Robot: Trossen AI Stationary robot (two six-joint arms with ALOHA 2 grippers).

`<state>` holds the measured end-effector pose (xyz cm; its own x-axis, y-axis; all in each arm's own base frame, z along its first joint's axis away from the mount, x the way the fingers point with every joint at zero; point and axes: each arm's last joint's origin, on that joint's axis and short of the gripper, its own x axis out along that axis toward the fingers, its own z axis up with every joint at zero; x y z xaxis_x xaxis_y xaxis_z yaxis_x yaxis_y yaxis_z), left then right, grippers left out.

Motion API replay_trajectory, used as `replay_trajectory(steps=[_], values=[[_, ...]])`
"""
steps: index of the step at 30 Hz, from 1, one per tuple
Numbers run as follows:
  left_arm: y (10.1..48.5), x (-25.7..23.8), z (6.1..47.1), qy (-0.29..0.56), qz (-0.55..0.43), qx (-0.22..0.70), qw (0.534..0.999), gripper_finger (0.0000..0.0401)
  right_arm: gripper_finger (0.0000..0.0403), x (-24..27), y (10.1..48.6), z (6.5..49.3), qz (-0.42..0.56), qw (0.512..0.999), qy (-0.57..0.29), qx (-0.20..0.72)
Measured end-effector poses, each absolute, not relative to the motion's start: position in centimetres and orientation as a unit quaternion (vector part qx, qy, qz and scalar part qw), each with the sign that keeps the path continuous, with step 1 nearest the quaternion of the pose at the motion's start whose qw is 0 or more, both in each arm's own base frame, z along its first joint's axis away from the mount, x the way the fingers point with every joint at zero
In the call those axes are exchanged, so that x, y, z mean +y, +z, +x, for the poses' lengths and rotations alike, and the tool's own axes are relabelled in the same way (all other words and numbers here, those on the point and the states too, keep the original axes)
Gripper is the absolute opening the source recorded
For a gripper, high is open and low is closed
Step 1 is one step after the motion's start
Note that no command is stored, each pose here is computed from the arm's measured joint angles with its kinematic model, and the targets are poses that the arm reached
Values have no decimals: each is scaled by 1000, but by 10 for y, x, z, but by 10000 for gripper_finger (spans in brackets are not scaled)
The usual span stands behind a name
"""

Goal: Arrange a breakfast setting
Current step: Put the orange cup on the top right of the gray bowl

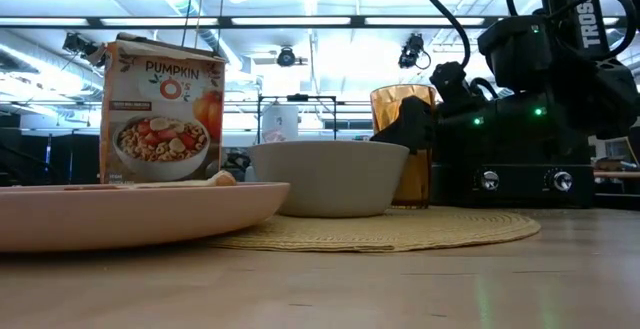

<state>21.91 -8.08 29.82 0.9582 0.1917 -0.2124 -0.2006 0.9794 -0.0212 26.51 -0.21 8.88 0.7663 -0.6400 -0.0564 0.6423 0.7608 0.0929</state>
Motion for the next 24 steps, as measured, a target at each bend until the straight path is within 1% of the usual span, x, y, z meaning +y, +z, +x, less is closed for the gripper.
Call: replay_trajectory(steps=[7,10,16,20,24], values=[[298,-81,219,99,-21,105,989,252,400,4,91,265,58,942,-331,9],[298,-81,219,99,-22,106,989,252,400,6,94,263,57,942,-330,21],[297,-81,219,102,-47,106,988,252,400,5,96,254,87,941,-324,48],[284,-86,232,108,-62,117,985,252,400,5,98,252,87,947,-305,53],[271,-86,258,121,-79,100,984,252,400,3,99,253,92,953,-281,65]])
